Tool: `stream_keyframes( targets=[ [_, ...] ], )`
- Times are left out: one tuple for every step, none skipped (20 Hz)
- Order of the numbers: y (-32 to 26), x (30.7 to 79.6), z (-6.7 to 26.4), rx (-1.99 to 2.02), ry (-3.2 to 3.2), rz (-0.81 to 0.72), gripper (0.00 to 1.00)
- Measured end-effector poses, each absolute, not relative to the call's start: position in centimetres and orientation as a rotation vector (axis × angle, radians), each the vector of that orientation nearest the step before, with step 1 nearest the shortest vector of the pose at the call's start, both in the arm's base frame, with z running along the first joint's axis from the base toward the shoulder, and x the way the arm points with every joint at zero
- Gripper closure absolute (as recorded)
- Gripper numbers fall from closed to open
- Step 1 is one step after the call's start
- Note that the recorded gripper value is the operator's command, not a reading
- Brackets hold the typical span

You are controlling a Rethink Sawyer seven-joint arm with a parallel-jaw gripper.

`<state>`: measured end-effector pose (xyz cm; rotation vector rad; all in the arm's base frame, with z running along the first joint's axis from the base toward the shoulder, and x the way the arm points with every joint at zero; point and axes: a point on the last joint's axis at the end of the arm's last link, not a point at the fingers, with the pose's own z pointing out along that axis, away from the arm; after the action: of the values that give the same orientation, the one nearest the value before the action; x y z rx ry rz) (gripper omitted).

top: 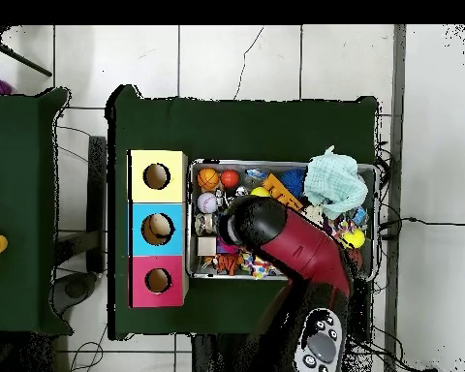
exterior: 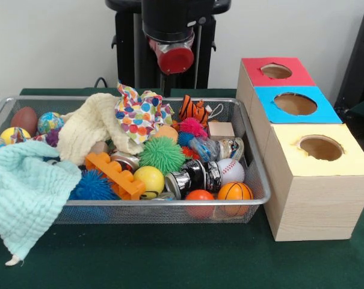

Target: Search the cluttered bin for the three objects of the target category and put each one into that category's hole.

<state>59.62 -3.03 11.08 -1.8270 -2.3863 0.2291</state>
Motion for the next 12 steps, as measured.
stream_keyframes(
  targets=[
    [-2.8, 59.6, 11.1, -1.853, -2.370, 0.237, 1.00],
    [-2.6, 59.5, 11.2, -1.874, -2.358, 0.247, 1.00],
    [-2.2, 59.4, 11.3, -1.898, -2.346, 0.258, 1.00],
    [-1.8, 59.3, 11.5, -1.923, -2.333, 0.269, 1.00],
    [-1.3, 59.2, 11.7, -1.945, -2.322, 0.279, 1.00],
    [-0.7, 59.0, 11.9, -1.971, -2.308, 0.287, 1.00],
    [-0.2, 58.9, 12.0, -1.990, -2.298, 0.293, 1.00],
    [0.6, 58.7, 12.2, -2.017, -2.283, 0.304, 1.00],
    [1.0, 58.6, 12.2, -2.028, -2.275, 0.309, 1.00],
    [1.2, 58.5, 12.2, -2.036, -2.267, 0.311, 1.00],
    [1.4, 58.4, 12.1, -2.044, -2.259, 0.312, 1.00],
    [1.5, 58.2, 12.1, -2.049, -2.251, 0.315, 1.00]
  ],
)
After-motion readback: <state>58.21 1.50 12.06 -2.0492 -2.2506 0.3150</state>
